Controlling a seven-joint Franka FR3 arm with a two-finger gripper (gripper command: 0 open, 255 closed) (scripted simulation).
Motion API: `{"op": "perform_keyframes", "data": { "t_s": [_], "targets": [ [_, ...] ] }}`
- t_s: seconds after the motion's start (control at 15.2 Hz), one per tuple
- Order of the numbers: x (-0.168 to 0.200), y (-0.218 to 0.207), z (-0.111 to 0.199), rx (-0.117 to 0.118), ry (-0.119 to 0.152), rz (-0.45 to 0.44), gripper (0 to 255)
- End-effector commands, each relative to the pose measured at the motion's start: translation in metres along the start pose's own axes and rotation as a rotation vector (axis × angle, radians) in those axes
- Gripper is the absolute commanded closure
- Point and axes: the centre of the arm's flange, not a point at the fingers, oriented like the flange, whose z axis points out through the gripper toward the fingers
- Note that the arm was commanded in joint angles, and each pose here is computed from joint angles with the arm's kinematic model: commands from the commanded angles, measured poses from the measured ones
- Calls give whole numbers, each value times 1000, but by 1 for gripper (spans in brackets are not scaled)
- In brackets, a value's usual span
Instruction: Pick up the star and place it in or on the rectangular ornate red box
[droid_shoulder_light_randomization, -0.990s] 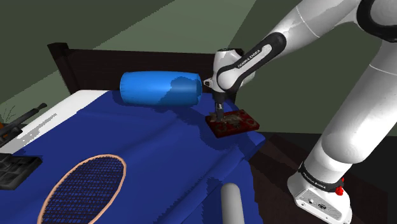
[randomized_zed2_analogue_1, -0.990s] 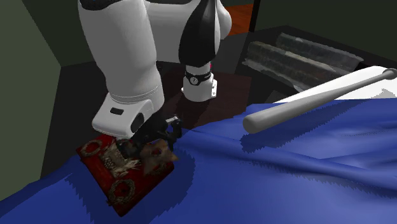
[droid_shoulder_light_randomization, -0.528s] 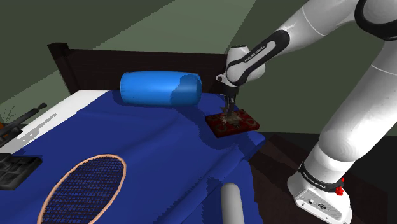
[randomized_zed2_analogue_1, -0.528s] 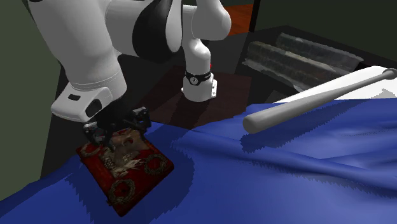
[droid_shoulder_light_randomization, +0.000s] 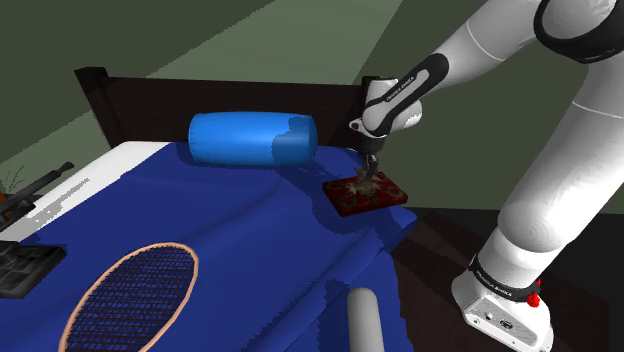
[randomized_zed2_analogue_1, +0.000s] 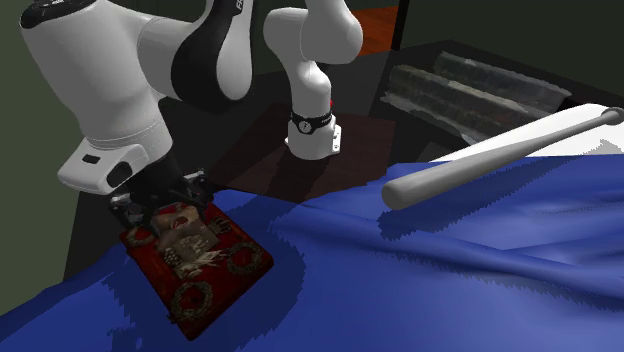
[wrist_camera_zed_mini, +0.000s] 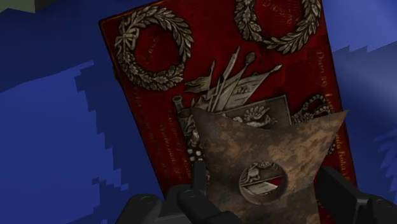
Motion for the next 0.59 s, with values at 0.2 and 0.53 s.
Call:
{"op": "perform_keyframes", "data": {
  "t_s": [0.2,0.53],
  "targets": [
    [-1,1,26,0,0,0,255],
    [-1,1,52,0,0,0,255]
  ]
}}
